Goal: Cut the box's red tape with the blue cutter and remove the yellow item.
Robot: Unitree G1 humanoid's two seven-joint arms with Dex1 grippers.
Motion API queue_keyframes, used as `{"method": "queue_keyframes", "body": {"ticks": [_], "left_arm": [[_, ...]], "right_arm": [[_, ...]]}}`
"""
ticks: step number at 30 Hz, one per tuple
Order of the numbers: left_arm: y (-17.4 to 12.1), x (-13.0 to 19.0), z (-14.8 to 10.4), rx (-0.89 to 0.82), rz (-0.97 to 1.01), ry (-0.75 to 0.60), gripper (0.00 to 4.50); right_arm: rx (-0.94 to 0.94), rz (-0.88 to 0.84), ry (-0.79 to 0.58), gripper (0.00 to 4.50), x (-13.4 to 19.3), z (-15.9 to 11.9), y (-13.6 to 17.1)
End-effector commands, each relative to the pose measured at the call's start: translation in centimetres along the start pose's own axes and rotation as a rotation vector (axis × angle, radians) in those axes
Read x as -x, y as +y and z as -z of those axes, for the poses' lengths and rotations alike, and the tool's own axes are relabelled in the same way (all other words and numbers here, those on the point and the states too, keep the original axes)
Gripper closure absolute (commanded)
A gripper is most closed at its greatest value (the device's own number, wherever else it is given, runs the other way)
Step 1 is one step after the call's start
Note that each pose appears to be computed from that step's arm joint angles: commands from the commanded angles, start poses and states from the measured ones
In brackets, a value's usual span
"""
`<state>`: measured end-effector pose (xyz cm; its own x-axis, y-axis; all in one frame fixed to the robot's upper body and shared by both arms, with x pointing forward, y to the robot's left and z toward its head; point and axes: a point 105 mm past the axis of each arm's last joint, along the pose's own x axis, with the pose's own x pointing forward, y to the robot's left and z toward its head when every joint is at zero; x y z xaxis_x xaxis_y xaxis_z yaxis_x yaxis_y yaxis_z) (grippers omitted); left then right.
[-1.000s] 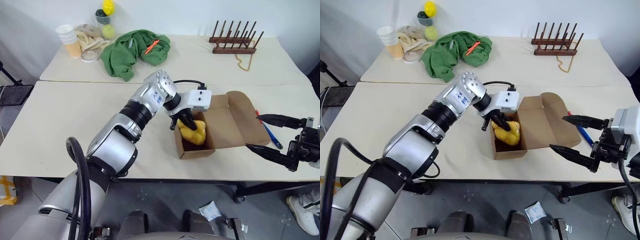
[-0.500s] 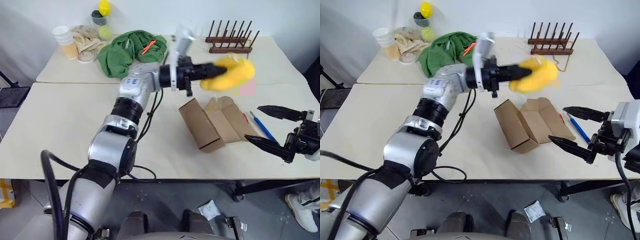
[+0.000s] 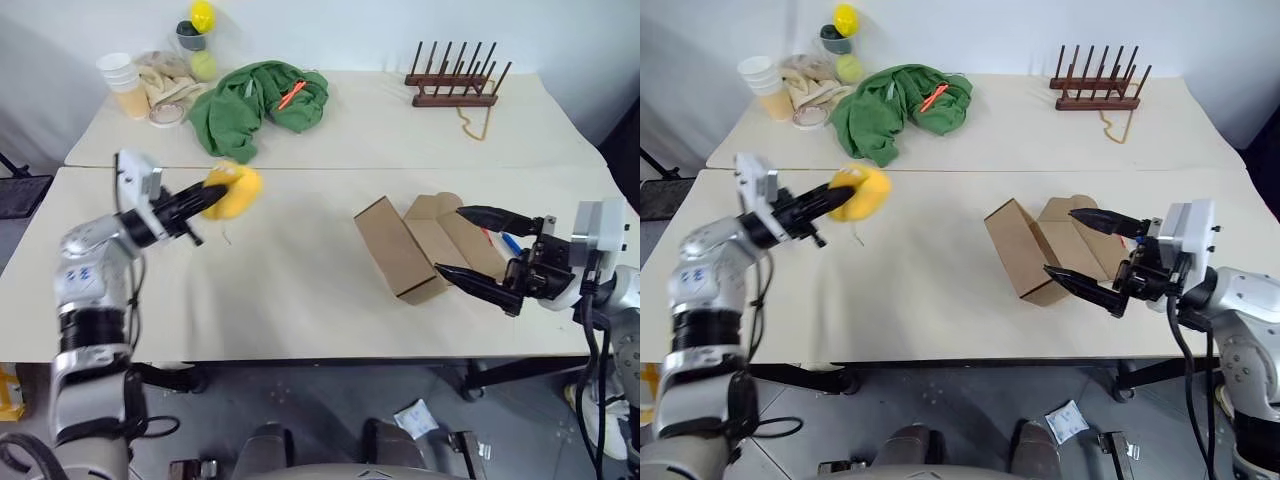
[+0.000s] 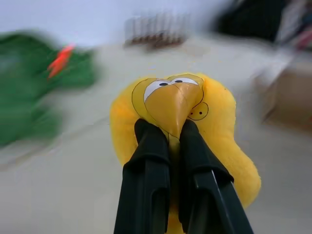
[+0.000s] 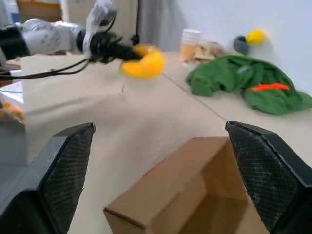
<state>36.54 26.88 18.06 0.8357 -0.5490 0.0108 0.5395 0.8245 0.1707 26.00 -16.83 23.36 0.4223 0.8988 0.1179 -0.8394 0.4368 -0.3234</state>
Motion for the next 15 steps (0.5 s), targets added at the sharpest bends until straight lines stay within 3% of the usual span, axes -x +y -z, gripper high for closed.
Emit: {"method": "queue_keyframes", "body": {"ticks": [1, 11, 15], "left_arm": [[0.9, 1.8, 0.4, 0.02, -0.097, 0.022, 4.18], [1.2, 5.9, 0.4, 0.115, -0.161, 0.061, 1.1], [1.1, 7.0, -1.4, 0.09, -0.126, -0.005, 0.02]], "right_arm": [[0.032, -0.042, -0.017, 0.0, -0.4, -0.5, 0.2], [0.046, -0.076, -0.03, 0.0, 0.0, -0.8, -0.7], [-0.011, -0.114, -0.065, 0.0, -0.5, -1.2, -0.6]]}}
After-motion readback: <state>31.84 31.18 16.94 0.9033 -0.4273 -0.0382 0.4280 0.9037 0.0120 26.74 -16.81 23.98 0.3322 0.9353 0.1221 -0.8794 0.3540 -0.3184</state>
